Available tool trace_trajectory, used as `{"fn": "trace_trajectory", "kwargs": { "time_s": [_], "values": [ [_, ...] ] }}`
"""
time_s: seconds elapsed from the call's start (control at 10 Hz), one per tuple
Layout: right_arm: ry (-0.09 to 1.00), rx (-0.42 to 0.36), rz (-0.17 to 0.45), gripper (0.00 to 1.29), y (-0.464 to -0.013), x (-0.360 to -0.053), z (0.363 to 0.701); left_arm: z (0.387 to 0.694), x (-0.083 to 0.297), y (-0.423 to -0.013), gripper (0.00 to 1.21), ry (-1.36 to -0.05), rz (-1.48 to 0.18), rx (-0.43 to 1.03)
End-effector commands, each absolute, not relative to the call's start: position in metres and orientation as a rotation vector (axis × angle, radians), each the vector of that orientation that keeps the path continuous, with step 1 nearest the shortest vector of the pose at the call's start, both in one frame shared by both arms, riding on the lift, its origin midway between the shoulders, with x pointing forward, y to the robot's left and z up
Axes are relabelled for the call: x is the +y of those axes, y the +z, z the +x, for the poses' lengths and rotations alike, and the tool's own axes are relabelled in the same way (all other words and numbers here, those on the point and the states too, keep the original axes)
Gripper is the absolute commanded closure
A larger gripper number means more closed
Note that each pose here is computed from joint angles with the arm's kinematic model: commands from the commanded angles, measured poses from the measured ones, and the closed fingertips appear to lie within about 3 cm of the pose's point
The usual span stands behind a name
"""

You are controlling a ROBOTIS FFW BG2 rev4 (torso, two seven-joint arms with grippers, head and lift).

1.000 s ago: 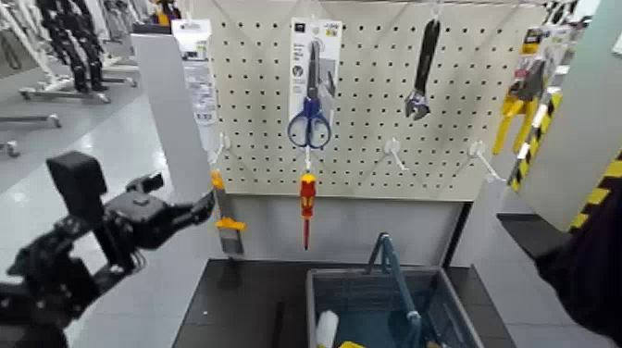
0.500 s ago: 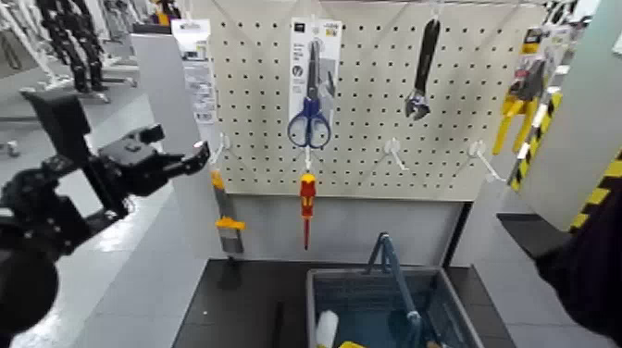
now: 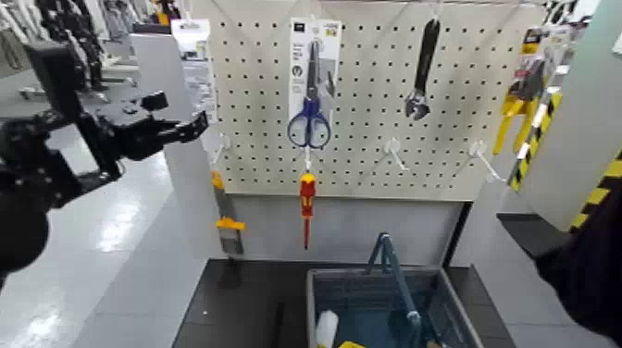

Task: Put the red glue tube into the crate.

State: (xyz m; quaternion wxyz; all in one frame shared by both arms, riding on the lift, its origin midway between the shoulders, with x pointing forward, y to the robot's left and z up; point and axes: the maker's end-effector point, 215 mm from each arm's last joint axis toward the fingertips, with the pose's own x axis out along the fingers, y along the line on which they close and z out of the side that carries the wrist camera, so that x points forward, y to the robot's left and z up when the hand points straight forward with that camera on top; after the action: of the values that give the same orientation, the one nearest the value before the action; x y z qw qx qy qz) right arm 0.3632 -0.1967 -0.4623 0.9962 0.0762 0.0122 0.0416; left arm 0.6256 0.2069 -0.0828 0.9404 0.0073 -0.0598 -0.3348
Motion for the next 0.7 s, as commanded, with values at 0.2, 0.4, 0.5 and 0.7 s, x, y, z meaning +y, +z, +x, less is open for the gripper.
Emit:
{"fn": "trace_trajectory", "kwargs": {
  "time_s": [0.2,0.4,0.5,0.7],
  "values": [
    [0.087,0.022,0.155,0.02,-0.462,-0.195,0.364,0.635,0.201,-0.071,0.1,-0.768,0.011,-0.099],
    [0.09,0.019,0.155,0.02,-0.46,-0.195,0.365,0.637,0.199,-0.067,0.11,-0.815,0.025,-0.077],
    [0.088,0.02,0.154,0.02,-0.461,-0.196,0.365,0.637,0.195,-0.068,0.13,-0.843,0.023,-0.062],
    [0.09,0.022,0.153,0.02,-0.462,-0.196,0.365,0.637,0.188,-0.075,0.18,-0.895,0.007,-0.028]
  ]
}}
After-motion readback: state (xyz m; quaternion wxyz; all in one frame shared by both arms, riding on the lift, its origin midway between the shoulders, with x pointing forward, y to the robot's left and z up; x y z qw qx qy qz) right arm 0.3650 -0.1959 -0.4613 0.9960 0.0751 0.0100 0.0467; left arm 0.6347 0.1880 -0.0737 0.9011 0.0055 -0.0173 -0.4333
